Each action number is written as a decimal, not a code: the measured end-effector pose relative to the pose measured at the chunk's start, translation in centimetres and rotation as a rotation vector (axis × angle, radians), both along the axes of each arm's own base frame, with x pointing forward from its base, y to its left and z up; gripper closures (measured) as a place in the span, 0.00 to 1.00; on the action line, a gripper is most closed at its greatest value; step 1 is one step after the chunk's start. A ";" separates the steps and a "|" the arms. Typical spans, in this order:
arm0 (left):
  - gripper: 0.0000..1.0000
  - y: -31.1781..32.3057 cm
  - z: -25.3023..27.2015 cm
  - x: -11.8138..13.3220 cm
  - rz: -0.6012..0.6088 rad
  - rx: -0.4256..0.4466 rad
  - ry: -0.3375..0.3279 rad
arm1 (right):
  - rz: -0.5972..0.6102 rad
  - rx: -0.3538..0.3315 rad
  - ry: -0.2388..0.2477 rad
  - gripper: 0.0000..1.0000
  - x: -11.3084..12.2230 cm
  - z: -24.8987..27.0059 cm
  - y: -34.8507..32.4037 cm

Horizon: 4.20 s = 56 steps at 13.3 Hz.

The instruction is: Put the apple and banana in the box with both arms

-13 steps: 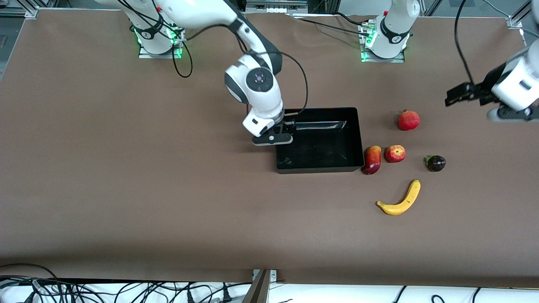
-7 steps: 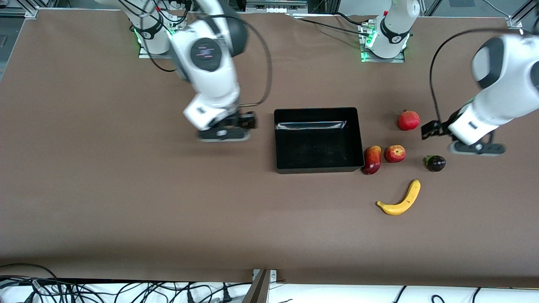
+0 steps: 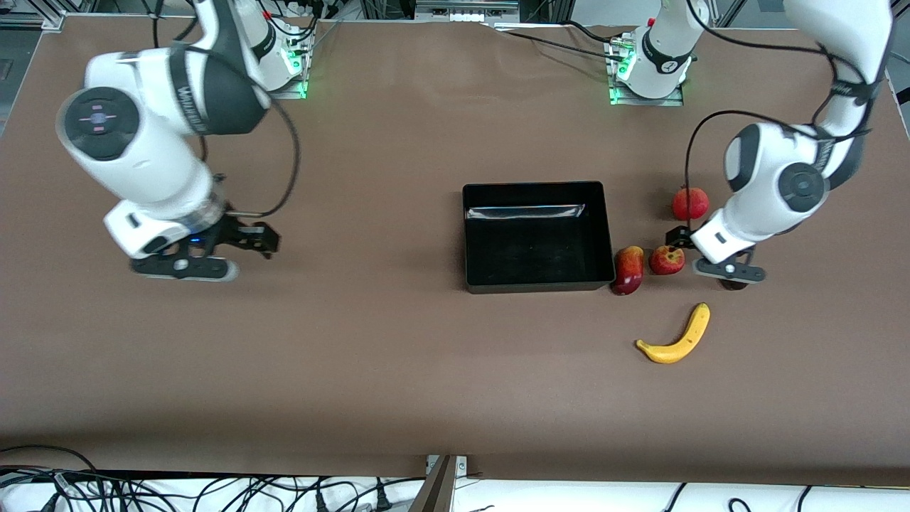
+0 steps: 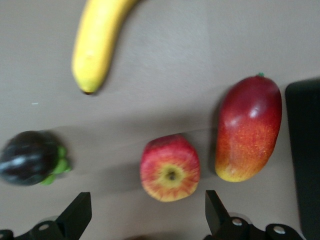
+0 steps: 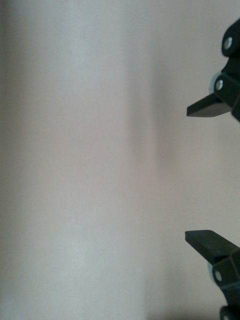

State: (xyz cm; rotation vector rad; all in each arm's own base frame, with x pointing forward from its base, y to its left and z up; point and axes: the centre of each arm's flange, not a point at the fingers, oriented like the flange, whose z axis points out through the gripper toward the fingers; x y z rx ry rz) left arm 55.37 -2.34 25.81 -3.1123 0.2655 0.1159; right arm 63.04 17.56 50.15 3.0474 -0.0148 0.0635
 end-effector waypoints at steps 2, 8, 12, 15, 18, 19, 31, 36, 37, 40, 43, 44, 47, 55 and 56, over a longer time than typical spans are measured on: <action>0.00 -0.8 -1.7 -0.2 -0.014 -0.005 0.018 | 0.017 0.000 0.009 0.00 0.4 0.4 -2.6; 0.00 -1.3 -4.4 -0.5 -0.038 -0.018 0.001 | 0.027 0.063 0.084 0.00 -1.0 3.4 -16.8; 0.10 -1.4 -6.0 -0.6 -0.042 -0.023 0.004 | 0.057 0.067 0.050 0.00 -3.9 3.4 -17.6; 0.34 -1.3 -5.8 -0.5 -0.097 -0.026 0.001 | 0.068 0.066 0.051 0.00 -4.2 3.0 -17.1; 0.34 -1.3 -4.0 0.2 -0.103 -0.023 -0.025 | 0.046 0.064 0.054 0.00 -4.3 2.8 -18.3; 0.34 -1.5 -1.9 0.7 -0.107 -0.019 -0.037 | 0.041 0.064 0.053 0.00 -4.3 2.8 -18.6; 0.34 -33.9 6.3 -5.5 0.142 -0.138 -0.004 | -0.014 0.103 0.064 0.00 -4.5 5.9 -20.9; 0.34 -37.6 -3.1 -5.9 0.165 -0.134 0.025 | -0.015 0.108 0.071 0.00 -4.6 5.8 -20.9; 0.34 -37.7 -4.3 -6.0 0.166 -0.129 0.030 | -0.015 0.108 0.073 0.00 -4.6 5.8 -20.9; 0.34 -38.2 -5.2 -6.1 0.165 -0.126 0.033 | -0.016 0.109 0.087 0.00 -4.8 5.7 -20.9; 0.28 -38.2 -5.1 -6.1 0.165 -0.126 0.029 | -0.016 0.109 0.089 0.00 -4.8 5.7 -20.9; 0.18 -38.1 -4.4 -5.7 0.168 -0.132 0.019 | -0.016 0.109 0.089 0.00 -4.8 5.7 -20.9; 0.00 -34.6 2.3 -3.1 0.220 -0.121 0.013 | -0.016 0.109 0.090 0.00 -4.8 5.7 -20.9; 0.00 -7.5 10.9 4.8 0.046 -0.132 -0.007 | -0.017 0.111 0.105 0.00 -5.0 5.6 -20.9; 0.00 -5.1 9.5 5.4 -0.034 -0.131 -0.020 | -0.017 0.111 0.106 0.00 -5.0 5.6 -20.9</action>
